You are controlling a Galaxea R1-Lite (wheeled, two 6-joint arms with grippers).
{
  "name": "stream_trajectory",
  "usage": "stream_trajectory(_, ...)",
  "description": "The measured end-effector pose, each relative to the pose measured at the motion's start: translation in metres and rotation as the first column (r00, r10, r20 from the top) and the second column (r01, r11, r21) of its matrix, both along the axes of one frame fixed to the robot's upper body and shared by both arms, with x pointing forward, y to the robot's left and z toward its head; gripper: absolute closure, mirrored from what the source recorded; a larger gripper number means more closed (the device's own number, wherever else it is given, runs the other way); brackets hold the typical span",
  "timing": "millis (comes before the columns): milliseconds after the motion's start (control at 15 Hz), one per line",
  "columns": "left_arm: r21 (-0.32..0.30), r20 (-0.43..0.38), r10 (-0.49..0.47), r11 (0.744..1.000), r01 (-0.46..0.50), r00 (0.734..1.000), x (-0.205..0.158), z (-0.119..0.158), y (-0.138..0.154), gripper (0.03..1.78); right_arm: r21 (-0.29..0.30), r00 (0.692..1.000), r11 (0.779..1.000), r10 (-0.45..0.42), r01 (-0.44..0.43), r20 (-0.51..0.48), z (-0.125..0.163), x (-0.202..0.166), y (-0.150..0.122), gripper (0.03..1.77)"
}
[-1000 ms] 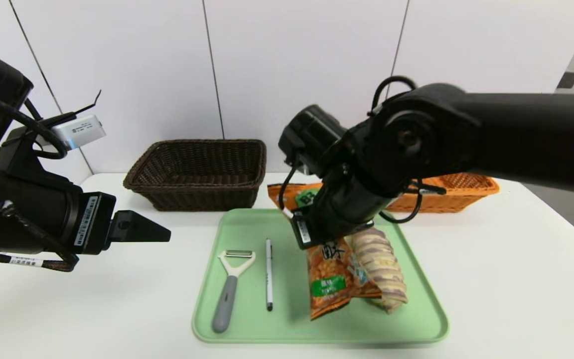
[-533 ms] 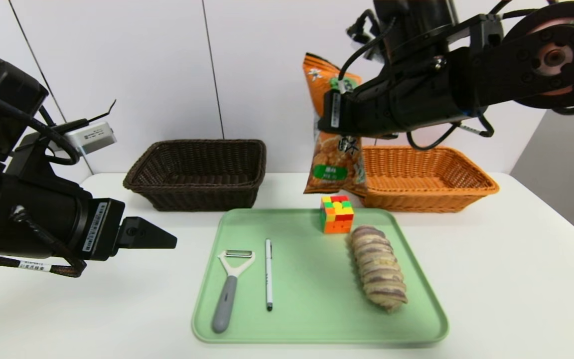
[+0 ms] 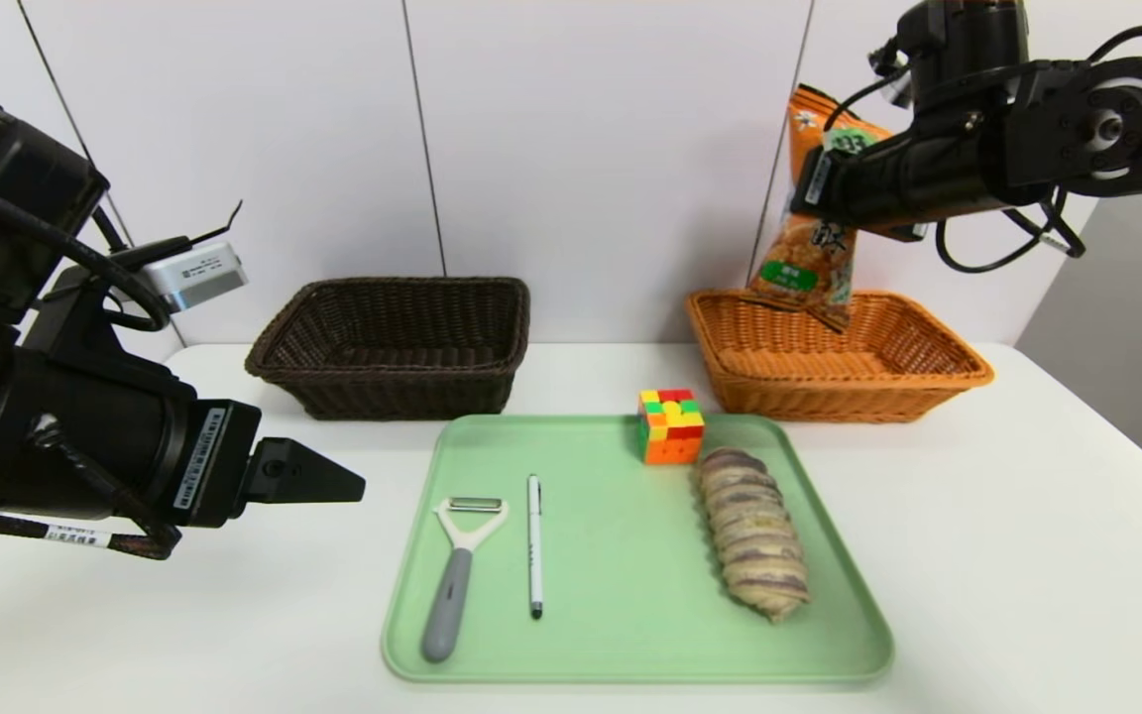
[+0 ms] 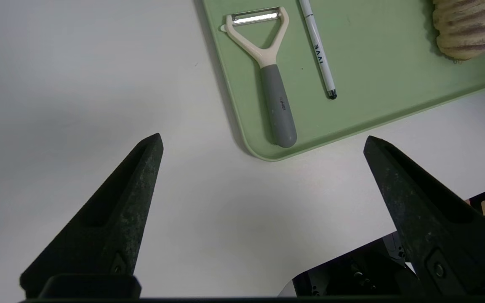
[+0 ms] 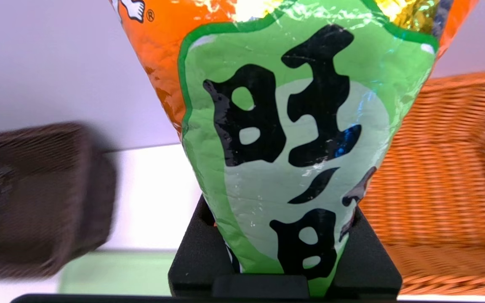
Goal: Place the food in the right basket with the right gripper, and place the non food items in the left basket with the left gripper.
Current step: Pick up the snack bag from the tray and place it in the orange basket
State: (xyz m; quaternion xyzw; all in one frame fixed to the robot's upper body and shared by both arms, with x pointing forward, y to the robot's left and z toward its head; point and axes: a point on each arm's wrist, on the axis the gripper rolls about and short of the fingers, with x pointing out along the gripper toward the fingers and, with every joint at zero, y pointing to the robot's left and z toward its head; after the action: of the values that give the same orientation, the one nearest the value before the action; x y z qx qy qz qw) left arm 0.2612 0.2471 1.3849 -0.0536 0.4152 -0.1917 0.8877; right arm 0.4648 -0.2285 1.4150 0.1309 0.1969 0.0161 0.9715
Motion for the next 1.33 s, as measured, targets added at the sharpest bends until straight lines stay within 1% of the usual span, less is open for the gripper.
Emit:
stream_trajectory(67,0.0,0.0,-0.002,1.0,0.002,1.0,0.0,0.0,0.0,0.12,0.021,0.999,0.999,-0.047,0.047,-0.018,-0.008,0.01,-0.011,1.37)
stream_trajectory(133,0.001,-0.002,-0.003,1.0,0.003,1.0,-0.001,0.0,0.0,0.12,0.063,0.995,0.994,-0.09,0.093,-0.038,-0.015,0.017,-0.018,1.37)
stream_trajectory(200,0.003,-0.004,-0.004,1.0,0.004,1.0,-0.001,-0.001,-0.001,0.12,0.116,0.99,0.984,-0.129,0.135,-0.059,-0.021,0.023,-0.023,1.37)
stream_trajectory(333,0.003,-0.005,-0.004,1.0,0.004,1.0,-0.001,-0.001,-0.001,0.12,0.225,0.975,0.951,-0.192,0.212,-0.109,-0.034,0.034,-0.032,1.37)
stream_trajectory(400,0.004,-0.007,-0.003,1.0,0.003,1.0,-0.001,-0.001,0.0,0.12,0.274,0.967,0.93,-0.216,0.246,-0.135,-0.04,0.039,-0.036,1.37)
stream_trajectory(533,0.005,-0.008,-0.004,1.0,0.004,1.0,-0.001,-0.001,-0.001,0.12,0.387,0.955,0.877,-0.226,0.286,-0.193,-0.051,0.047,-0.042,1.37)
stream_trajectory(667,0.004,-0.01,-0.002,1.0,0.002,1.0,-0.001,-0.001,0.0,0.12,0.501,0.945,0.806,-0.211,0.314,-0.251,-0.058,0.052,-0.045,1.37)
stream_trajectory(800,0.004,-0.01,-0.002,1.0,0.002,1.0,-0.001,-0.001,0.0,0.12,0.593,0.934,0.727,-0.207,0.345,-0.29,-0.063,0.057,-0.05,1.37)
stream_trajectory(867,0.003,-0.01,-0.002,1.0,0.002,1.0,-0.001,-0.001,-0.001,0.12,0.625,0.93,0.693,-0.206,0.359,-0.305,-0.066,0.06,-0.053,1.37)
stream_trajectory(1000,0.003,-0.012,-0.001,1.0,0.001,1.0,-0.001,-0.002,0.0,0.12,0.665,0.917,0.634,-0.216,0.393,-0.336,-0.071,0.064,-0.057,1.37)
stream_trajectory(1067,0.002,-0.012,0.0,1.0,0.0,1.0,-0.001,-0.002,0.0,0.12,0.671,0.91,0.618,-0.224,0.41,-0.35,-0.075,0.067,-0.06,1.37)
stream_trajectory(1133,0.002,-0.011,0.0,1.0,0.0,1.0,-0.002,-0.002,0.0,0.12,0.666,0.902,0.612,-0.233,0.426,-0.362,-0.079,0.069,-0.063,1.37)
stream_trajectory(1200,0.003,-0.013,0.001,1.0,-0.001,1.0,-0.002,-0.002,0.0,0.12,0.66,0.897,0.611,-0.238,0.437,-0.373,-0.083,0.071,-0.065,1.37)
stream_trajectory(1333,0.004,-0.014,0.001,1.0,-0.001,1.0,-0.003,-0.003,0.0,0.12,0.651,0.891,0.614,-0.24,0.447,-0.386,-0.09,0.074,-0.066,1.37)
